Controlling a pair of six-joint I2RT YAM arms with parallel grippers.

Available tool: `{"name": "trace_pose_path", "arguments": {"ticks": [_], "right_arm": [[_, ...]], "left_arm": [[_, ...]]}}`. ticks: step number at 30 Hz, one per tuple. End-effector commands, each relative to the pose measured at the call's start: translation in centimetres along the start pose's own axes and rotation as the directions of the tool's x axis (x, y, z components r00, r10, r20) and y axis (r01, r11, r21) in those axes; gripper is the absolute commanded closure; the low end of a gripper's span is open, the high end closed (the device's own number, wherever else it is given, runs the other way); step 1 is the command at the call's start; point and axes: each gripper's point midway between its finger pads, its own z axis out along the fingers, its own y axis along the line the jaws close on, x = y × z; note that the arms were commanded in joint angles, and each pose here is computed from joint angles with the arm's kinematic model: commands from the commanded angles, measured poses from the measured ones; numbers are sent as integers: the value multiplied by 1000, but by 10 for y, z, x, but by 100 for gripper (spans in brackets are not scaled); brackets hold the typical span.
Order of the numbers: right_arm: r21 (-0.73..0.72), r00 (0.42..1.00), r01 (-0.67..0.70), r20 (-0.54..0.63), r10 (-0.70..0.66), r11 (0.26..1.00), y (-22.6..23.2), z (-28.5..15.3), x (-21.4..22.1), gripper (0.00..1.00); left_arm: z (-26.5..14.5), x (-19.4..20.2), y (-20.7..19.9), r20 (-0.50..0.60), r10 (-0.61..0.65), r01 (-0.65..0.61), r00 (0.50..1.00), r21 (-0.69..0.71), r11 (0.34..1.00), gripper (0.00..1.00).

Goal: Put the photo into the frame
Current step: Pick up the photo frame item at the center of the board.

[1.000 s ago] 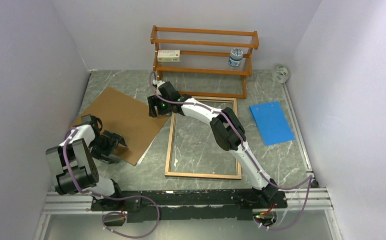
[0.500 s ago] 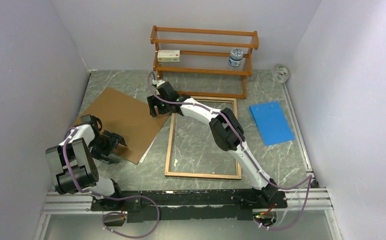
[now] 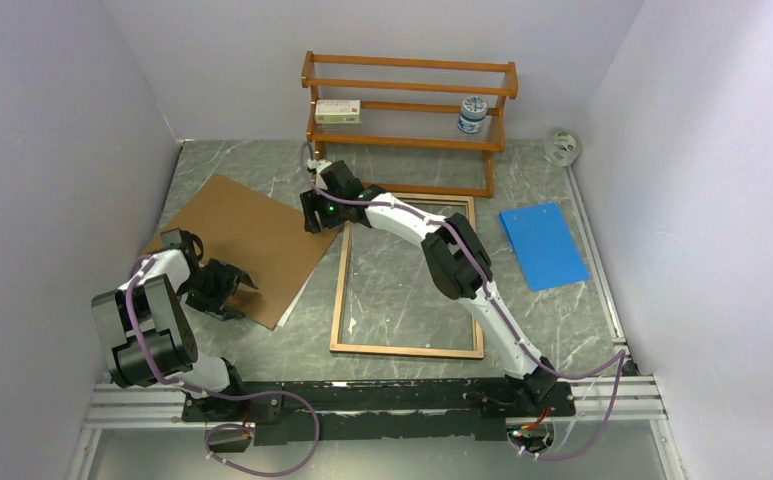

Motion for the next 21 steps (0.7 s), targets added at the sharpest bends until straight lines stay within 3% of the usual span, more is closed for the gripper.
{"name": "trace_pose_path", "arguments": {"ticks": [1, 13, 21], "right_arm": [[-199, 992, -67, -121, 43, 978, 37, -9, 22, 35], [-367, 997, -69, 3, 75, 928, 84, -72, -49, 39], [-342, 995, -31, 83, 63, 939, 82, -97, -74, 39]], "left_arm": [[-3, 1, -28, -12, 70, -67, 997, 157, 985, 30], [-30, 14, -46, -60, 75, -58, 995, 246, 968, 38], [-42, 19, -57, -37, 129, -110, 991, 332, 937, 37]]}}
